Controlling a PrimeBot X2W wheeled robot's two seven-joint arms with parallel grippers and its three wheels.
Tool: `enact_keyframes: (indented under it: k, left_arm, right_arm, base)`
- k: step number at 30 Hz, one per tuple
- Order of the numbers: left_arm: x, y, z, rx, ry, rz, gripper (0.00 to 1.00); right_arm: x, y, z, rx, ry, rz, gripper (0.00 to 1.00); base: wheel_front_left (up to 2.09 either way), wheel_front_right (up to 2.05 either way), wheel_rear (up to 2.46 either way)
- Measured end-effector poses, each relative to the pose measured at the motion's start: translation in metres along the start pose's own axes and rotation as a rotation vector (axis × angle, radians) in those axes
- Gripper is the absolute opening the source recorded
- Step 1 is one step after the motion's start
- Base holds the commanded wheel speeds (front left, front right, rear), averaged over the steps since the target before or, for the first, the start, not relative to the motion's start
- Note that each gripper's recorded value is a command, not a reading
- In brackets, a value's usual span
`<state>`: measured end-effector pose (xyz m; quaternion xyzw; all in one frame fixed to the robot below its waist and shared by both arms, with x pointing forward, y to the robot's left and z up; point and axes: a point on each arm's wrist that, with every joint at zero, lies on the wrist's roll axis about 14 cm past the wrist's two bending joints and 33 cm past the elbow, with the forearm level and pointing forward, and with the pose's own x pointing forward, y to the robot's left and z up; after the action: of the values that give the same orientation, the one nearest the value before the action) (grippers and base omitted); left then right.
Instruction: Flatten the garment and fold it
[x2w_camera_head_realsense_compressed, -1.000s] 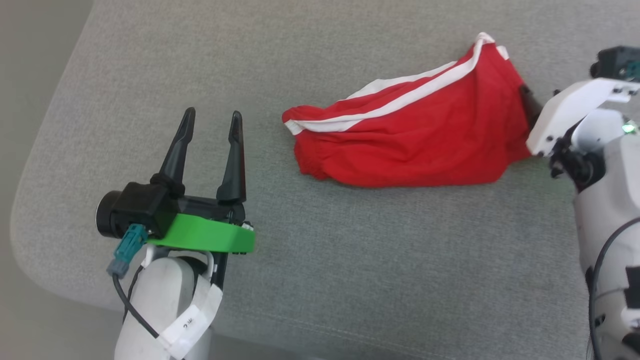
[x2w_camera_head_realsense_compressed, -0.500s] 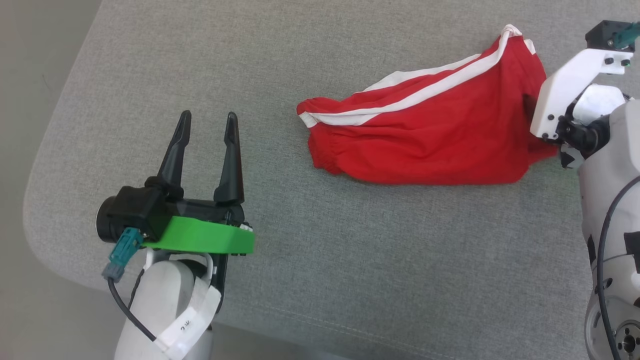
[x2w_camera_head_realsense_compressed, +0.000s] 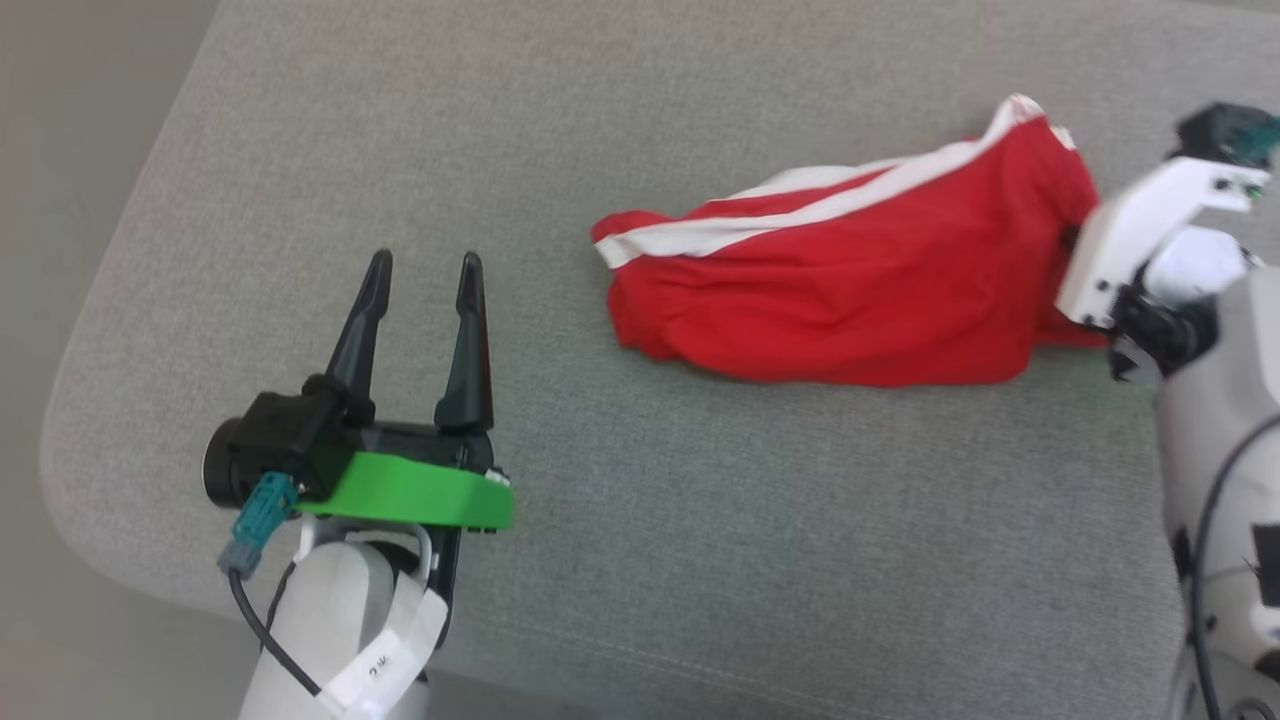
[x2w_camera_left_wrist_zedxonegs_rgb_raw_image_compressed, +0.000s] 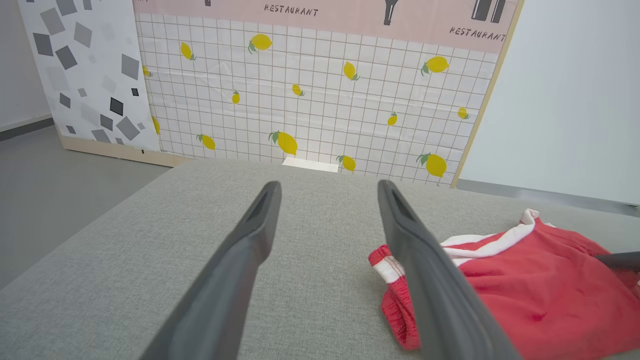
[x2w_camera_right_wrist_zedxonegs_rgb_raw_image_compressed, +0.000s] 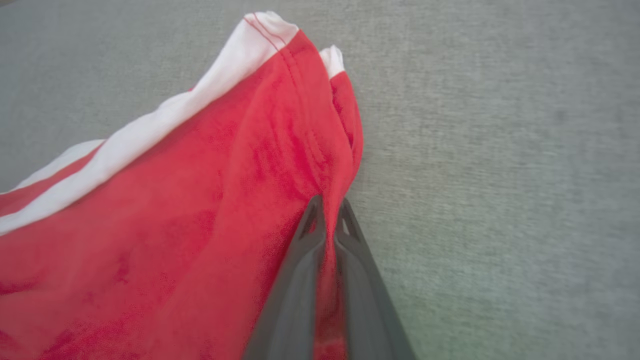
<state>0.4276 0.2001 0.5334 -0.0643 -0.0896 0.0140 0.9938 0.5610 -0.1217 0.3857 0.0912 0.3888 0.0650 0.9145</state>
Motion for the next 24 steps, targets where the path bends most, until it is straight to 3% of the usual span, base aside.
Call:
enact_keyframes:
  k: [6,14,18,24]
  left_arm:
    - [-0.007,-0.007,0.0,-0.009,0.006,-0.018,1.0]
    - [-0.011,-0.019,-0.001,-0.017,0.01,-0.06,1.0]
    - [-0.012,-0.025,-0.001,-0.024,0.011,-0.078,1.0]
    - [-0.014,-0.029,0.0,-0.027,0.011,-0.091,1.0]
  right_arm:
    - [-0.031,-0.058,0.006,0.016,-0.098,-0.11,0.0]
    - [-0.088,-0.142,0.0,-0.071,-0.159,-0.338,0.0]
    - [-0.105,-0.137,0.018,-0.13,-0.227,-0.353,0.0]
    - [-0.113,-0.086,0.052,-0.335,-0.305,-0.298,0.0]
  base:
    - [0.0,0.0,0.0]
    - [0.0,0.0,0.0]
    - [0.0,0.0,0.0]
    - [0.0,0.0,0.0]
